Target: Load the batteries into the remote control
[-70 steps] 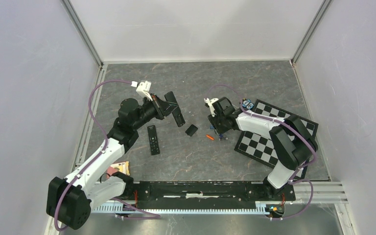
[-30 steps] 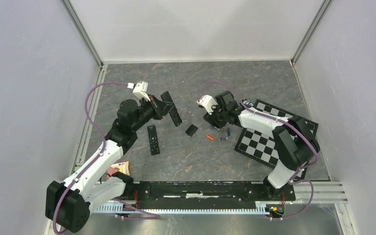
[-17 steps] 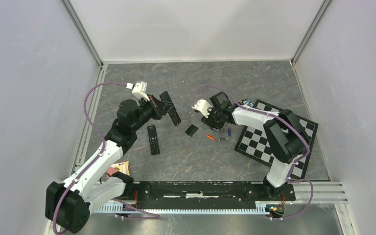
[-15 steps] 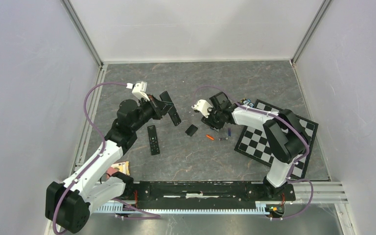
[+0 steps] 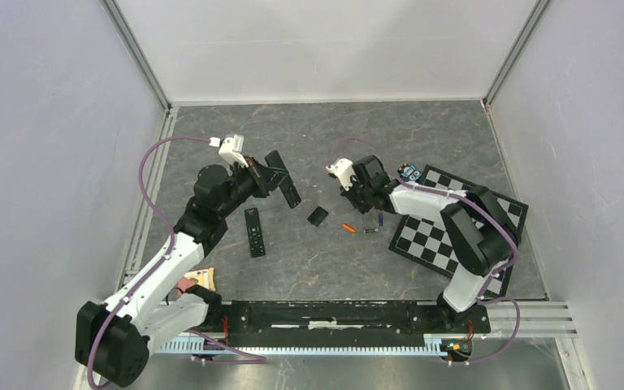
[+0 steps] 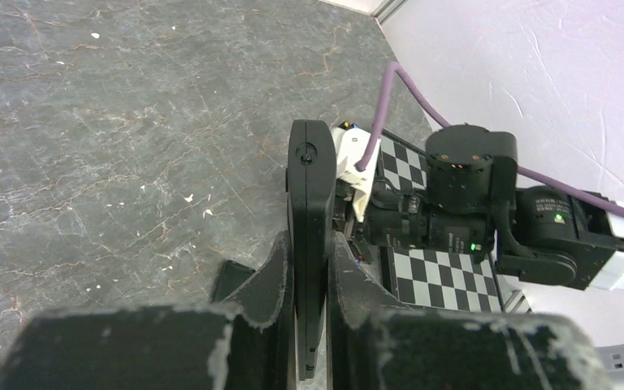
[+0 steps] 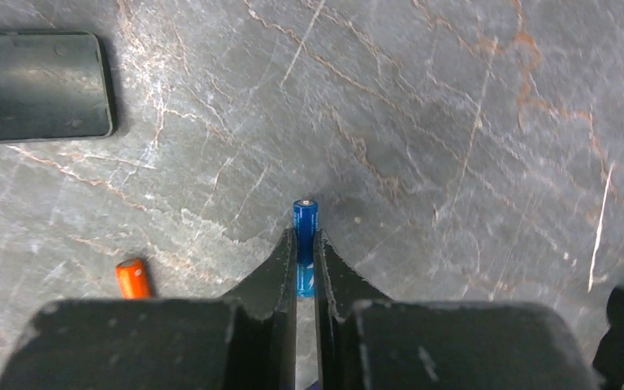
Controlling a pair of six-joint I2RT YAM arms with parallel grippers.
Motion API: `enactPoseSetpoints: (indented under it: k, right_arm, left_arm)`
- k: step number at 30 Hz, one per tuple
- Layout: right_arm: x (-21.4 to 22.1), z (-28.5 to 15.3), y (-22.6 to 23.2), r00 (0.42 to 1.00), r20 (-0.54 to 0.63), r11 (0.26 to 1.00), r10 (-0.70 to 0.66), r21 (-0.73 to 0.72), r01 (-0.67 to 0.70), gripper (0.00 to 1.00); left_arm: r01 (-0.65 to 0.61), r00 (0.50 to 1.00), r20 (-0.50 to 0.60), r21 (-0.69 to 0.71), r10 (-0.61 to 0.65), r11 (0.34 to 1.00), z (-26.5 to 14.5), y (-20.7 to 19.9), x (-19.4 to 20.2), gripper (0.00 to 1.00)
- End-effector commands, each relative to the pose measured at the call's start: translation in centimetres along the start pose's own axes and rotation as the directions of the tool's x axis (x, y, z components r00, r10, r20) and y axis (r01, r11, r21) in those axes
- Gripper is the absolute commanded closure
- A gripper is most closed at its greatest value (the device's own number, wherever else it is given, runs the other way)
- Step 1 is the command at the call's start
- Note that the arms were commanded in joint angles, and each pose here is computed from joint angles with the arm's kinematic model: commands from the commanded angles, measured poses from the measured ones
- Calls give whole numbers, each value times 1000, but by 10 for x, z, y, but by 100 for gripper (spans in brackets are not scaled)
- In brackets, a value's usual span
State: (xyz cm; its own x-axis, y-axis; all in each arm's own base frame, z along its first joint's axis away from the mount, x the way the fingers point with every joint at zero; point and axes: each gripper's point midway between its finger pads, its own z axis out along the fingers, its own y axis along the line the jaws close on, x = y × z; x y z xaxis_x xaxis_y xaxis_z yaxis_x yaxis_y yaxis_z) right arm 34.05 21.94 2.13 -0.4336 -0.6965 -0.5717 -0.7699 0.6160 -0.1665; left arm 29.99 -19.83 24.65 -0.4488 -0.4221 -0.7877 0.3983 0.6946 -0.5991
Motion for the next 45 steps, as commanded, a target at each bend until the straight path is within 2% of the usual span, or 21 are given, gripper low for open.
enactPoseSetpoints:
  k: [1,6,9,11,15,17,20,24,28,31,33,40,45]
  right_arm:
    - [-53,-32,-11,943,265,974,203,45,-222,90]
    - [-86,-83,-15,819,448,917,359,-6,-399,90]
    - [-103,-115,-12,747,531,898,401,-68,-434,90]
    - [-116,-143,-10,677,598,883,429,-122,-453,90]
    - [-138,-194,13,516,700,860,494,-305,-409,88]
    - [-149,-214,28,466,723,855,510,-369,-364,88]
    - [-162,-240,46,439,748,866,498,-404,-294,88]
    - [-171,-266,61,393,778,871,490,-433,-230,87]
    - [-177,-270,70,407,792,890,455,-415,-187,86]
    - [-180,-265,75,456,793,914,404,-367,-172,85]
    - [-183,-263,79,469,791,919,392,-361,-158,85]
    - [-194,-265,86,448,801,917,396,-369,-151,85]
    - [-195,-259,86,460,799,922,387,-353,-162,84]
  left_arm:
    - [-10,998,60,71,6,997,2,-17,-17,98]
    - [21,998,53,134,-28,991,8,-25,-13,98]
    - [28,999,39,218,-37,975,9,-39,-11,98]
    - [52,998,27,239,-60,970,11,-42,-10,98]
    - [120,991,19,296,-132,948,14,-52,-12,98]
    - [168,984,-1,354,-179,920,15,-63,-14,98]
    - [215,975,-52,454,-215,865,13,-82,-14,98]
    - [292,954,-101,514,-281,807,9,-94,-14,98]
    - [353,931,-126,556,-343,753,5,-104,-21,98]
    - [375,921,-134,560,-366,739,4,-105,-23,98]
    - [384,917,-139,564,-375,731,4,-107,-24,98]
    - [397,912,-151,564,-382,724,4,-107,-22,98]
    - [408,906,-162,577,-391,707,2,-112,-24,98]
